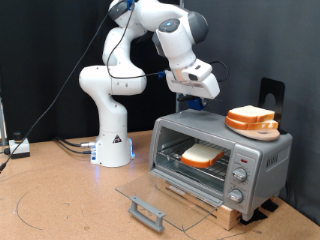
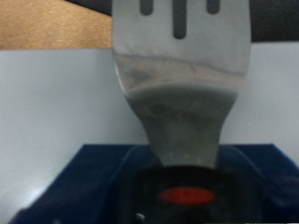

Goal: Make a piece of toast with the oven

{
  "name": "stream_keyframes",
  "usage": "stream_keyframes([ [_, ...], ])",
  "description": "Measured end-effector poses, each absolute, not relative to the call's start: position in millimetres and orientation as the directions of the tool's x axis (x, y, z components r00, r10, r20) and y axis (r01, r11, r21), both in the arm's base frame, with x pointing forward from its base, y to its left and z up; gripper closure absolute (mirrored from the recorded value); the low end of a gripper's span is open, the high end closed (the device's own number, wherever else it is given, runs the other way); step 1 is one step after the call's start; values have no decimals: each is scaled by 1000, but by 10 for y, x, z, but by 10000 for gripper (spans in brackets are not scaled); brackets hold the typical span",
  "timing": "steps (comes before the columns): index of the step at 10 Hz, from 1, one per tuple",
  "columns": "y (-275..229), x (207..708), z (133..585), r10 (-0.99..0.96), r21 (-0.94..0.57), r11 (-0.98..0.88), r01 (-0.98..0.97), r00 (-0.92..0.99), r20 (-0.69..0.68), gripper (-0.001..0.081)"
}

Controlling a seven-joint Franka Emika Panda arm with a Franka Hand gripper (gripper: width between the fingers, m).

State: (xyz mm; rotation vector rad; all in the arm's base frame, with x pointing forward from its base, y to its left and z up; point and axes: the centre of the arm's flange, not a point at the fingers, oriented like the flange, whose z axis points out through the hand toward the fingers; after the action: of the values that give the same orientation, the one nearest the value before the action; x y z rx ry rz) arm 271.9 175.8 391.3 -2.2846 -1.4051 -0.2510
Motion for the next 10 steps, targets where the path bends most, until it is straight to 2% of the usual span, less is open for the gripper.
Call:
stream_keyframes([
  [2, 1739, 2766, 3860, 796, -293, -385, 875, 476, 374, 412],
  [3, 1731, 2777, 3845, 797, -298, -379, 876, 472, 376, 379],
  [4, 1730, 2787, 3844, 797, -301, -376, 877, 471, 379, 197],
  [5, 1730, 2797, 3859, 795, -304, -372, 877, 471, 384, 197],
  [6, 1720, 2803, 3903, 791, -309, -361, 880, 465, 398, 46],
  [10, 1514, 2811, 4409, 737, -333, -248, 910, 400, 544, -1],
])
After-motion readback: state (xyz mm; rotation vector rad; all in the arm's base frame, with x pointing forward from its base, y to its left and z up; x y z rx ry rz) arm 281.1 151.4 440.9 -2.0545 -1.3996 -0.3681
